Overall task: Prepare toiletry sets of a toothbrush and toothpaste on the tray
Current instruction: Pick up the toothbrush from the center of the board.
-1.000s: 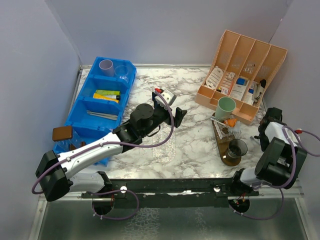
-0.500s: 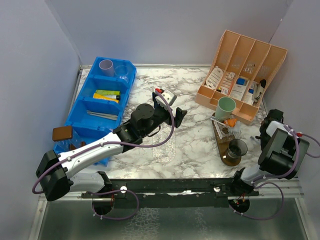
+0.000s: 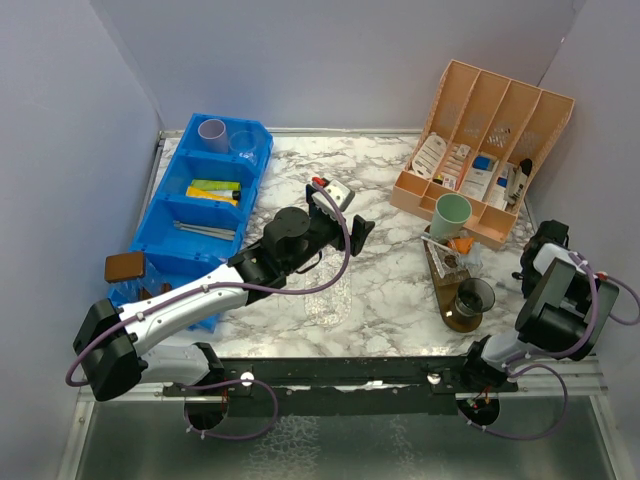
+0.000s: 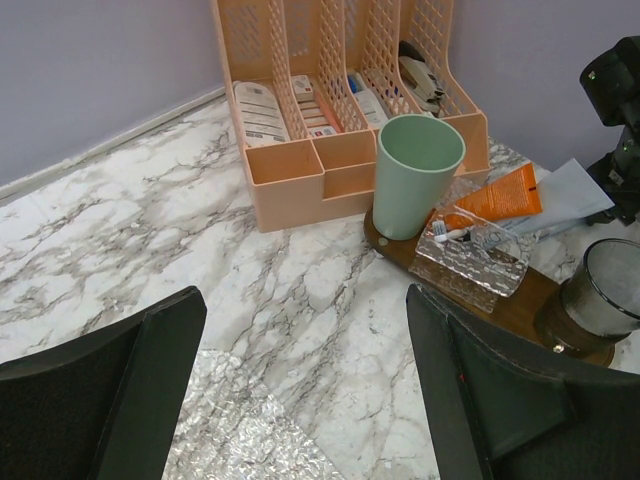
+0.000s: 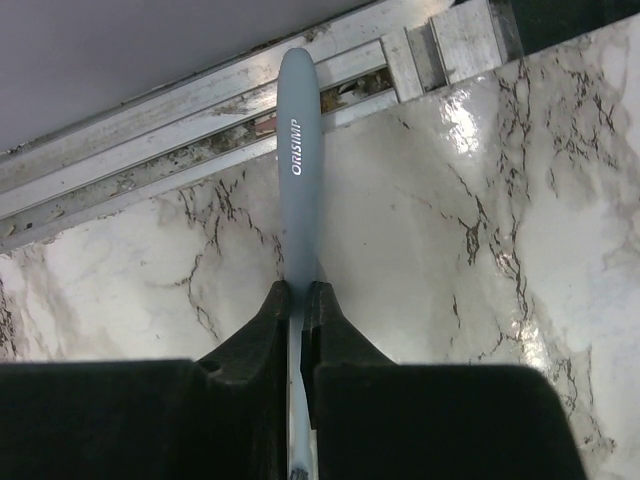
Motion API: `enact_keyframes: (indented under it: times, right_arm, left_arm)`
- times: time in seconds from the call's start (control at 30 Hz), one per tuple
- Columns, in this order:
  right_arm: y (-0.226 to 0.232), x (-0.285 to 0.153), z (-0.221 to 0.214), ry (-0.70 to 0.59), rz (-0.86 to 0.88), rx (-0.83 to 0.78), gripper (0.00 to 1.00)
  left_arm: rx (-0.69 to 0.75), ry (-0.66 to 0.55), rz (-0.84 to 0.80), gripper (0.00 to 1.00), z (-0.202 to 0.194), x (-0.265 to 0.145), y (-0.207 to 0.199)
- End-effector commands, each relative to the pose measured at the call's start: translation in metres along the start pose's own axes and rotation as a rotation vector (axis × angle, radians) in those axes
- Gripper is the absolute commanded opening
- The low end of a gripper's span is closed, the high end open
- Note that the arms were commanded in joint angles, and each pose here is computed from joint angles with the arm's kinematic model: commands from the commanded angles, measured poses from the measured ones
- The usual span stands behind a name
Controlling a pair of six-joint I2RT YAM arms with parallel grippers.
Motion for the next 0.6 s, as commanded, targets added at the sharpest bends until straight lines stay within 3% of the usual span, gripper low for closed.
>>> enact_keyframes:
  times: [0.0,0.57]
  right_arm:
    - [-0.026,-0.004,-0.024,0.128,-0.063,-0.002,0.01]
    - [-0.014,-0.031,0.002,0.088,0.036,0.074,0.01]
  left_arm:
    - [-0.008,-0.017,-0.008,0.85,0.0,0.002,-0.002]
    - [-0.011,-0.013,-0.013,0.85,-0.001,0.002,-0.003]
Point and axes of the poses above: each gripper's point midway between its finger pads, its own x axis out along the fingers, its own y axis along the line the jaws close on, z = x × y, the point moved 3 cm from there along -x, back along the fingers, and after that the axes turned 2 degrees about -x, right-handed, at the moved point
